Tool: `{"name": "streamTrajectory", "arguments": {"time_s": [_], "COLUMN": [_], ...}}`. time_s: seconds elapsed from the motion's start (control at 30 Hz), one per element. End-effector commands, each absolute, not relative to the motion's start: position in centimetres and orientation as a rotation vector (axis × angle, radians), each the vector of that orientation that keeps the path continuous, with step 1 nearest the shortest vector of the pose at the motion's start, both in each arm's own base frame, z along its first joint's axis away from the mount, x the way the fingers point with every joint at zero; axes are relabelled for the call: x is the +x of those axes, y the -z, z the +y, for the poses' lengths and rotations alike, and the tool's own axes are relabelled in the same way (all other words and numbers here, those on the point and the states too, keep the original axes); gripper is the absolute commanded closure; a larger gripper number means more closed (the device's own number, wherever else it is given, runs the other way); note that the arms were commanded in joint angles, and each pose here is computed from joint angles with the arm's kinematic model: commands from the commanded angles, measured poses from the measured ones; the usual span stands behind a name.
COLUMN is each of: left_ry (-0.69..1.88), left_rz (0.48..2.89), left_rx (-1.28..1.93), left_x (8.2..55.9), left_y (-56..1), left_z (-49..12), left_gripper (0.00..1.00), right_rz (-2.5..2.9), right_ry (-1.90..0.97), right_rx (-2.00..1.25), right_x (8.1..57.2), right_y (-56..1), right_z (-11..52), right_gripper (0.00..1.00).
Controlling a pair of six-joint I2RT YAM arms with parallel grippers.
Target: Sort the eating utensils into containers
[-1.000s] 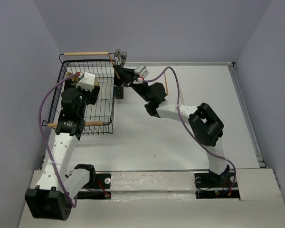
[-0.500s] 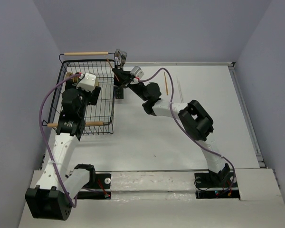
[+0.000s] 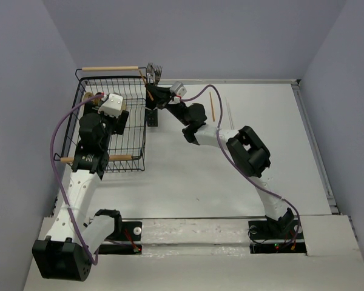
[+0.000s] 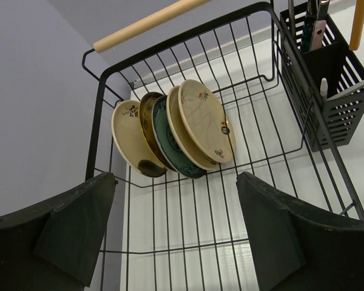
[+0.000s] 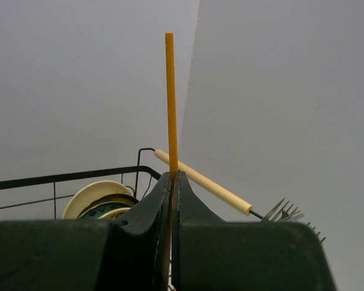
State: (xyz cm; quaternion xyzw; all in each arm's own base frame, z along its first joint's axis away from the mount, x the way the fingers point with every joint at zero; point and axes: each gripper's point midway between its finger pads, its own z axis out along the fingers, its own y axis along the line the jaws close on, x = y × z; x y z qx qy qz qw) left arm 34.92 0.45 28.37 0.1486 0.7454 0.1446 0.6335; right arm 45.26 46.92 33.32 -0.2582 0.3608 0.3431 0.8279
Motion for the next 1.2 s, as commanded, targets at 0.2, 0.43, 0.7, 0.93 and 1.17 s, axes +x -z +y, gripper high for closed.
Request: {"name": "streamTrajectory", "arguments": {"time_s": [0.2,0.43,0.7,0.93,1.17], "left_ry": [-0.320,-0.318,-0.316,-0.307,-0.305], "left_rz": [1.664,1.663,1.660,1.665,1.670], "left_rx": [0.349,0.353,0.354,0.364,0.369], "left_x": [35.3,35.3,35.2,35.3,35.4], "left_y": [-28.9,-28.9,-29.0,-28.8,-28.6], "left_z": [0.2,0.1,0.1,-0.1,-0.2], "left_gripper": [0.05,0.05,0.05,0.05,0.05], "right_rz": [0.653,0.613,0.656,0.734,0.753], "right_ry": [-0.770,-0.774,-0.745,-0.737,-0.794], "right_rx": [-0.544,-0.532,-0.503,-0.457,-0.500], "right_x": [43.6,41.5,42.2,46.7,47.2], "right_y": [-36.8,-42.4,-44.3,-41.1,-38.1], "right_z": [46.5,44.7,43.4,41.7,42.2], "right_gripper": [1.00,1.00,1.00,1.00,1.00]}}
